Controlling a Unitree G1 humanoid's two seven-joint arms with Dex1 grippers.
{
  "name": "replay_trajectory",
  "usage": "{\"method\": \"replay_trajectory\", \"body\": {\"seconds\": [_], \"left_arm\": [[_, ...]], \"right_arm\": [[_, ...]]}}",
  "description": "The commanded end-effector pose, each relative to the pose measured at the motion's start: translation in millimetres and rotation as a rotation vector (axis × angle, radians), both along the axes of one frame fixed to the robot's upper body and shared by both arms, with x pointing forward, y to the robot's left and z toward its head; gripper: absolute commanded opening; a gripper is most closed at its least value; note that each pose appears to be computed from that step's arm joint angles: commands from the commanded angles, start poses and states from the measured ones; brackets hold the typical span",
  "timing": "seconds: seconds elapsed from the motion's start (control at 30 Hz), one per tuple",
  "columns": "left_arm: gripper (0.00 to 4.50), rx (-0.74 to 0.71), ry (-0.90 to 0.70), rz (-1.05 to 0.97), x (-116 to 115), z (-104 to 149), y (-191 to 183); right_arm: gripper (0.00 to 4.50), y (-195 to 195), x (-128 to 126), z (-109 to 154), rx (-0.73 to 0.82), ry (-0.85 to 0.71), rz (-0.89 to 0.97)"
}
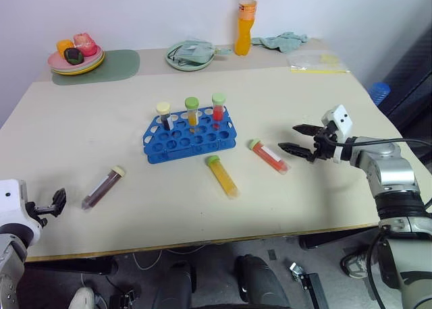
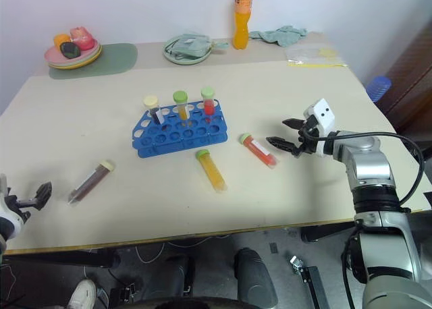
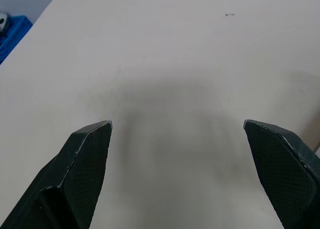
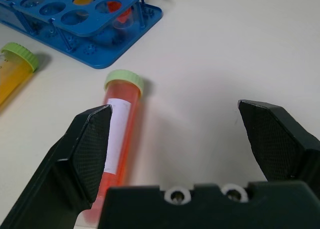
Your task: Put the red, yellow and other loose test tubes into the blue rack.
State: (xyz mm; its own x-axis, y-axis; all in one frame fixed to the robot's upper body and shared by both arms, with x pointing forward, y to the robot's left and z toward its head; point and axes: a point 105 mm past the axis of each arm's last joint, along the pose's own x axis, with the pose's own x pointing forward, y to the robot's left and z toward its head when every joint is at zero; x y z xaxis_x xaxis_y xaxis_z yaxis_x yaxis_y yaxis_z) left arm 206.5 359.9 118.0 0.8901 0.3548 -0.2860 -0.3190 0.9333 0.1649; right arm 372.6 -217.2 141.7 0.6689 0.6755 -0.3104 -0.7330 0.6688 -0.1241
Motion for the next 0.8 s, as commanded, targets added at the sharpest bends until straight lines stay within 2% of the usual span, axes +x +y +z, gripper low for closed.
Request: {"method": "replay_trajectory", "body": {"seconds": [0.03,0.3,0.47,0.6,0.8], "left_arm": [[4.34,0.047,-0.048,0.016,-3.2,14.3,2.6],[4.34,0.052,-0.06,0.029,-5.1,17.1,5.1],[4.34,0.059,-0.099,-0.041,4.3,26.3,-7.4],[4.34,0.063,-0.164,-0.256,25.0,41.3,-46.0],[4.34,0.04,-0.145,-0.689,42.8,33.6,-130.5]], "right_arm": [[4.5,1.8,2.4,13.5,-0.003,-0.045,0.015],[4.5,3.2,4.0,13.8,-0.019,-0.041,0.02],[4.5,1.8,3.0,14.5,-0.049,-0.045,-0.002],[4.5,4.5,-1.7,22.4,-0.092,-0.04,-0.012],[4.5,17.6,-14.8,52.8,-0.14,0.009,0.009]]}}
